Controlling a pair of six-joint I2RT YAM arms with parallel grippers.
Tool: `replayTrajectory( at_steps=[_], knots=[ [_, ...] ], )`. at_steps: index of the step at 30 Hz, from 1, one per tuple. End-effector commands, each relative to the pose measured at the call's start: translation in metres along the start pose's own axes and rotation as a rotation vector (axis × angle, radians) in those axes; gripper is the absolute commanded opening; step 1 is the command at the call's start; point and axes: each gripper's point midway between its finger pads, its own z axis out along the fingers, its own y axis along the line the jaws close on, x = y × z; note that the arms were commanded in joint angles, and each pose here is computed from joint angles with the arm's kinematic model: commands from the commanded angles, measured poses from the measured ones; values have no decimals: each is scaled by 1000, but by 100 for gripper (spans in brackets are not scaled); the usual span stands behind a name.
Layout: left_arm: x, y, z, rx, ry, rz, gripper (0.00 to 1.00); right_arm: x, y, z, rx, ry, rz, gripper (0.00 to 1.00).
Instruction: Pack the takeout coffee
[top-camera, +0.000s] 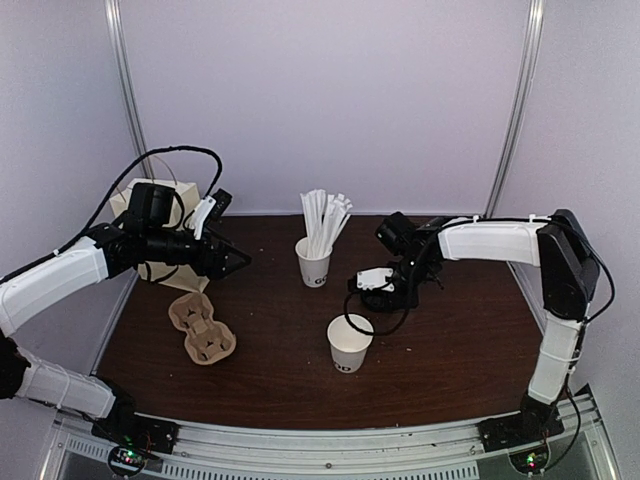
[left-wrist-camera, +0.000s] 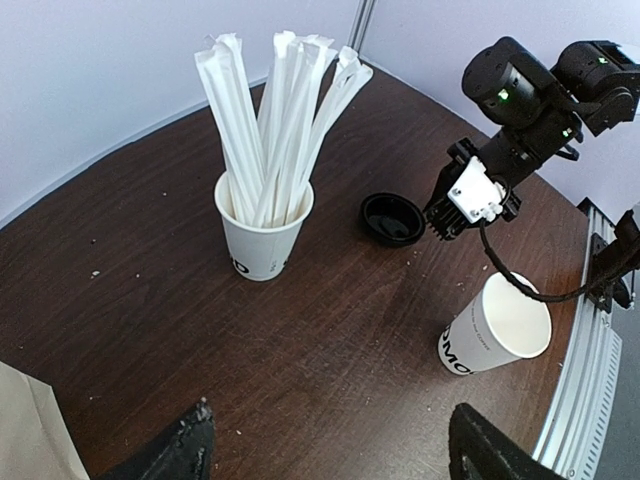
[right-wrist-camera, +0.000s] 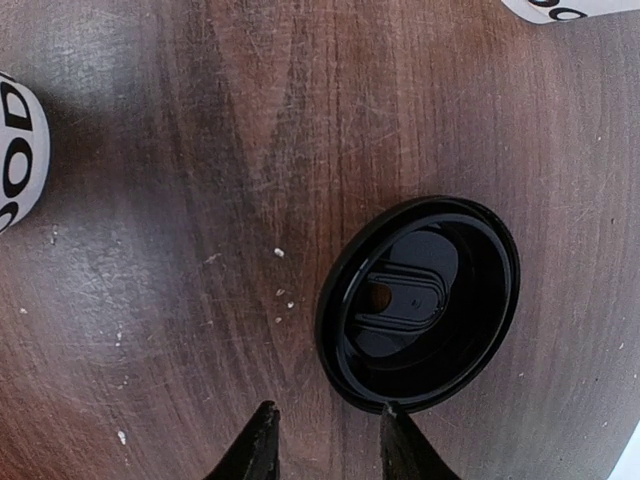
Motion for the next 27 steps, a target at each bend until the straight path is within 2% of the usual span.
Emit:
replayTrajectory(
  at_steps=[1,17,27],
  knots=[
    [-13,-6,-2,22,-31,12,81,-2,-1,12,3,2,-28,35],
    [-12,-7,1,43,-25,-3,81,5,0,38,-12,37,-22,27],
    [-11,-6,2,40,-22,-6,81,5,-12,36,46,51,-3,15]
  ],
)
